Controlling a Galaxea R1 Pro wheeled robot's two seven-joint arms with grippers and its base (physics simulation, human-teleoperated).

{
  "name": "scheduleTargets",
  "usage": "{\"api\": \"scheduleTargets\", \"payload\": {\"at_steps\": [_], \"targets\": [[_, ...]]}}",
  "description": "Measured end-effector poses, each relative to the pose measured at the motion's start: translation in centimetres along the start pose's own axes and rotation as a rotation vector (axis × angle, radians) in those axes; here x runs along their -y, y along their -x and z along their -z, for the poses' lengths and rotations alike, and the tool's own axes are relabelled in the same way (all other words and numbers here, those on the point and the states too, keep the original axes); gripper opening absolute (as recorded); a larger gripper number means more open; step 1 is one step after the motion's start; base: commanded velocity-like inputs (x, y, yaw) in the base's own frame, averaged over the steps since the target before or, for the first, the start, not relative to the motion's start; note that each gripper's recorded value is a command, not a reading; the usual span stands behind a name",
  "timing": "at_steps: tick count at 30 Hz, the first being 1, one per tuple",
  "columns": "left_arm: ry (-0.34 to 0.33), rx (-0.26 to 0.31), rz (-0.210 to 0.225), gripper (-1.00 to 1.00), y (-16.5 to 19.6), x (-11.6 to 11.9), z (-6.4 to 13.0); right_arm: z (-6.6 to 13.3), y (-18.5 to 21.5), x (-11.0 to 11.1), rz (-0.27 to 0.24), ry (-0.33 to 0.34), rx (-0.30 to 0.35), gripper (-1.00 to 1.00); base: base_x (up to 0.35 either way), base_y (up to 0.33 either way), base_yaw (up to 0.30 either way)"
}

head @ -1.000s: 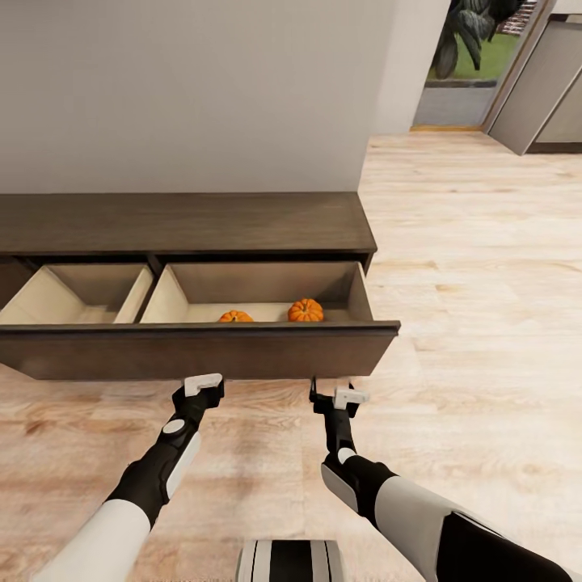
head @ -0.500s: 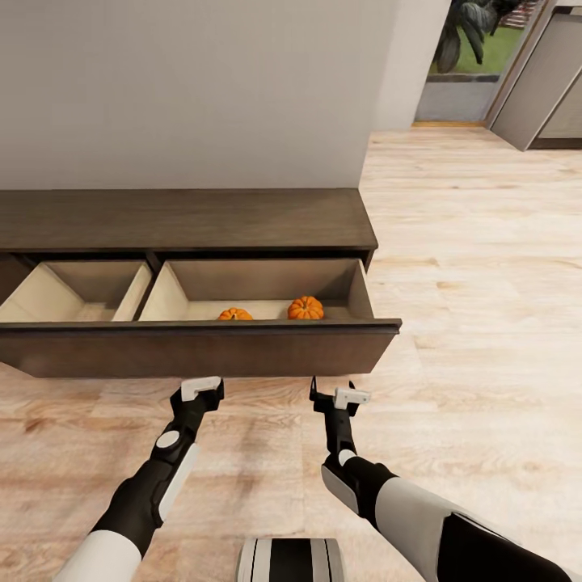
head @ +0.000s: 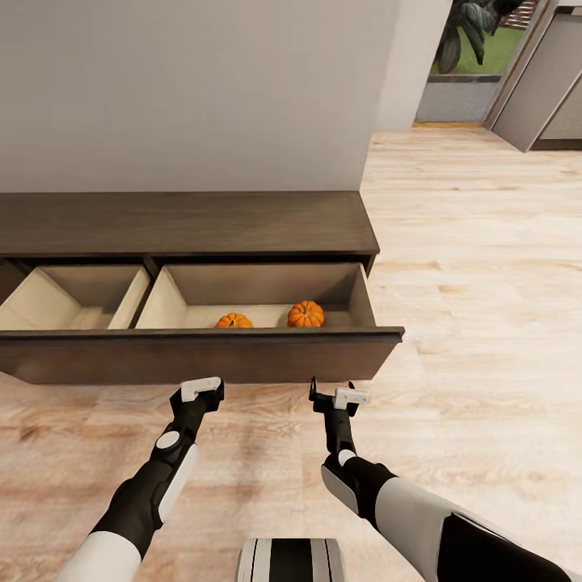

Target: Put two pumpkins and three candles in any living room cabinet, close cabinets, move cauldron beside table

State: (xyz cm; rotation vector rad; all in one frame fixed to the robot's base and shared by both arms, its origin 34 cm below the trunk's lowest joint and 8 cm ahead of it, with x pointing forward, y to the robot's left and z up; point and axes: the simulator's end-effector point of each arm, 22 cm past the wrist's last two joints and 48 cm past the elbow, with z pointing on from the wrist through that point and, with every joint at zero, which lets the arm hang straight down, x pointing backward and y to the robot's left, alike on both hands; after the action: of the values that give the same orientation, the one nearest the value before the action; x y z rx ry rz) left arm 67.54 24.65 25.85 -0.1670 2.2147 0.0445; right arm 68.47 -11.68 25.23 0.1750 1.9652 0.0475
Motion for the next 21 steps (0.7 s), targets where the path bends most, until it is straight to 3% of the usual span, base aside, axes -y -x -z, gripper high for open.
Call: {"api": "scheduleTargets", "payload": {"at_steps": [21], "targets": [[0.0, -0.01, -0.002, 1.0, -0.34, 0.08, 0.02, 0.04, -0.06, -0.12, 0.005, 0.005, -0.002, 1.0, 0.128, 0.0, 0.0]]}}
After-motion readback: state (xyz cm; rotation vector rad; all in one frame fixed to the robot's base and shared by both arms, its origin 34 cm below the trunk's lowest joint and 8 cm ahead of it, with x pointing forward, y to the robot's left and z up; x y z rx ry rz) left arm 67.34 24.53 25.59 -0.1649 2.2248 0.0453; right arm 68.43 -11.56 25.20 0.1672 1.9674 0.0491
